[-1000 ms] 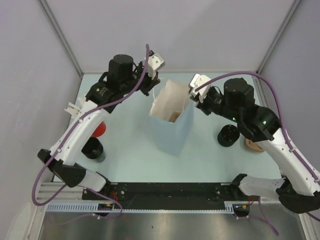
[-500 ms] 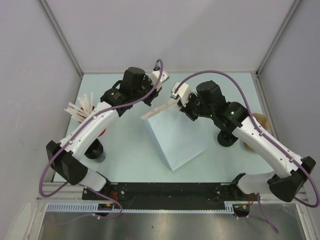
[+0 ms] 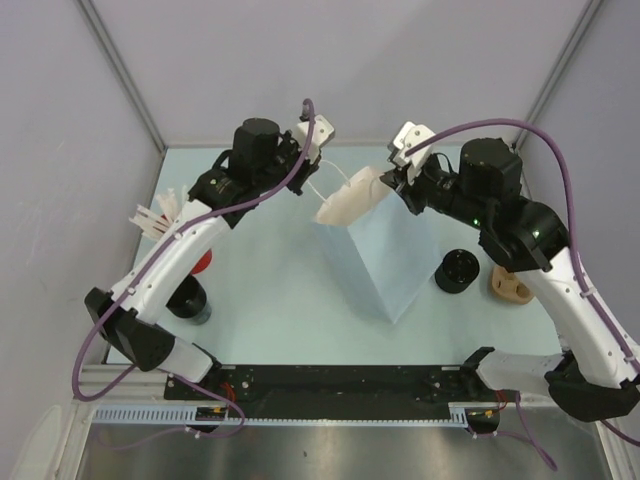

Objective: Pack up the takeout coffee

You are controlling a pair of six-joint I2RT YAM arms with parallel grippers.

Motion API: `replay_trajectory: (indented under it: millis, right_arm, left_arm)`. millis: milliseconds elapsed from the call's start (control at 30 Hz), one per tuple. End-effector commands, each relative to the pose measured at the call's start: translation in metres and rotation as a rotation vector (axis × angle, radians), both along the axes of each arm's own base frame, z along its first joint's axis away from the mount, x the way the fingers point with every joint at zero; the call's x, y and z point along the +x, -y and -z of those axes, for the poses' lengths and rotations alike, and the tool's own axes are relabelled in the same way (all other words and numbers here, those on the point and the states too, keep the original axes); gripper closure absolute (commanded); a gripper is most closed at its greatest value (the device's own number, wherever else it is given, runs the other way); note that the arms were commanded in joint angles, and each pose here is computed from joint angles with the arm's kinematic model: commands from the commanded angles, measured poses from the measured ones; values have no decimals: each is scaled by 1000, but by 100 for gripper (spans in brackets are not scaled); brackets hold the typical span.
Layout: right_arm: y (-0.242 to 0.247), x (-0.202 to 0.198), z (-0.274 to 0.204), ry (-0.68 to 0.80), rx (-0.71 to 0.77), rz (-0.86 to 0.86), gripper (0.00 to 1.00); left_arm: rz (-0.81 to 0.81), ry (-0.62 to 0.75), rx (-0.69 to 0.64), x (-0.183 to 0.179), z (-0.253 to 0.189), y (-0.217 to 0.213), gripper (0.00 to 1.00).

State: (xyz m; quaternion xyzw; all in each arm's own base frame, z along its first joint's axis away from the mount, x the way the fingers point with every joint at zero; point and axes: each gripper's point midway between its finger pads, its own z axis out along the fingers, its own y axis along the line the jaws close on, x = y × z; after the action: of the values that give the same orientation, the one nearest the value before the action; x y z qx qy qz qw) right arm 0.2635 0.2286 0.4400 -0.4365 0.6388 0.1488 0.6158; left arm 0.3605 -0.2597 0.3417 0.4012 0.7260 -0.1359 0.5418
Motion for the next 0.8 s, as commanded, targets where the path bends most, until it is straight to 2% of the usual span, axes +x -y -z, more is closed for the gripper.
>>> replay_trajectory:
  millis: [0, 167, 667, 767]
  right_arm:
    - [-8, -11, 45, -84, -84, -91, 100]
    - [-5, -13, 93, -143, -168, -89, 100]
    - [-6, -11, 100, -147, -169, -85, 100]
    - [-7, -24, 110, -185, -197, -148, 100]
  left_arm:
    - [16, 103, -43, -3, -47, -1, 100]
    - [9, 115, -46, -1, -51, -1, 100]
    - [-67, 143, -30, 13, -50, -10, 100]
    - [-48, 145, -32, 9, -51, -9, 100]
